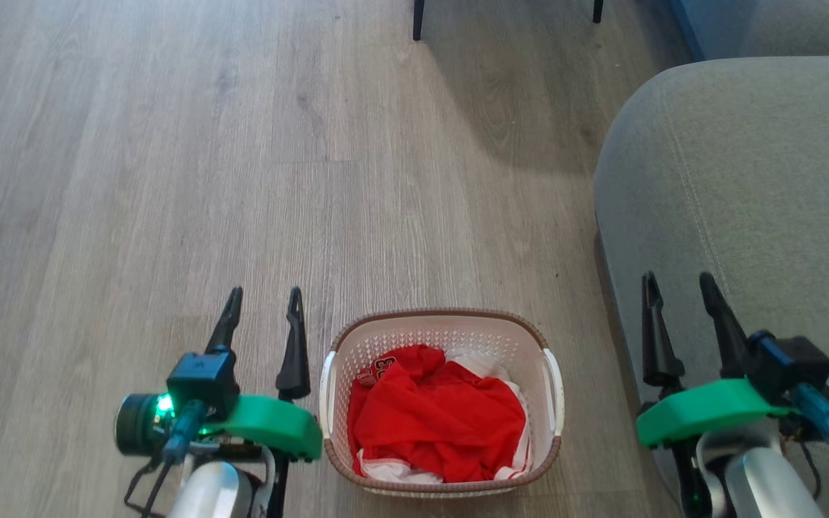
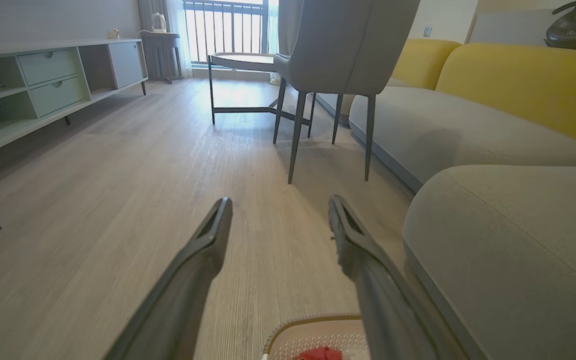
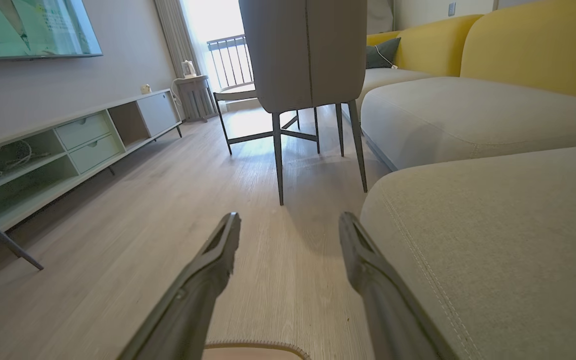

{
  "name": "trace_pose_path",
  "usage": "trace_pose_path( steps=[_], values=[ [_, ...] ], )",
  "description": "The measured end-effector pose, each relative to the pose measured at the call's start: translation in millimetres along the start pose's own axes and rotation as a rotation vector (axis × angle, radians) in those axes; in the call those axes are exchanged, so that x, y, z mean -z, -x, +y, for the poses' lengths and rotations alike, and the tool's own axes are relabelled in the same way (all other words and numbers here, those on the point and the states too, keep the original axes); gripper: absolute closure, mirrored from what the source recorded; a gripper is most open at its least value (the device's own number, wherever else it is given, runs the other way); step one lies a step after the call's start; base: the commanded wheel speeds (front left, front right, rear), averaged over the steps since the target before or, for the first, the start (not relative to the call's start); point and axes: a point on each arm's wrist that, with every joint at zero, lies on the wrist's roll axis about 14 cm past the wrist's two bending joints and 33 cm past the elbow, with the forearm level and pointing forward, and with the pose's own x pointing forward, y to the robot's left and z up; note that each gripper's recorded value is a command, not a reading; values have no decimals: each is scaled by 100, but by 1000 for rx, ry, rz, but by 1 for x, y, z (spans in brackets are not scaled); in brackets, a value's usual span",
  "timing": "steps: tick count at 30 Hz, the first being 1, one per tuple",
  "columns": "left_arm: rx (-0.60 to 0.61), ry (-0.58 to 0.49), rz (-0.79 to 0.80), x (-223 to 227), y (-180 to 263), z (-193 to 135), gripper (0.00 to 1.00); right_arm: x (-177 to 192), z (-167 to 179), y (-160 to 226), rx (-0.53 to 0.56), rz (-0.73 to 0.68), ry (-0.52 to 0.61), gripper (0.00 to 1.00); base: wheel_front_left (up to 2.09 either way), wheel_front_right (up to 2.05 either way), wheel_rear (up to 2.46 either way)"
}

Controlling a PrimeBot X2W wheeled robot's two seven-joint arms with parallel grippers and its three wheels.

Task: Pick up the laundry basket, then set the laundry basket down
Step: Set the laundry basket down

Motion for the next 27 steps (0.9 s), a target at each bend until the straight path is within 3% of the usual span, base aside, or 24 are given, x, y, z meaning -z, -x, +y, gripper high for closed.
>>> trace_pose_path(
  steps=[14,27],
  values=[
    [-1,-4,26,8,1,1,0,3,-24,12,84,12,5,0,0,0,0],
    [17,29,28,8,1,-2,0,3,-14,10,54,9,0,0,0,0,0]
  ],
)
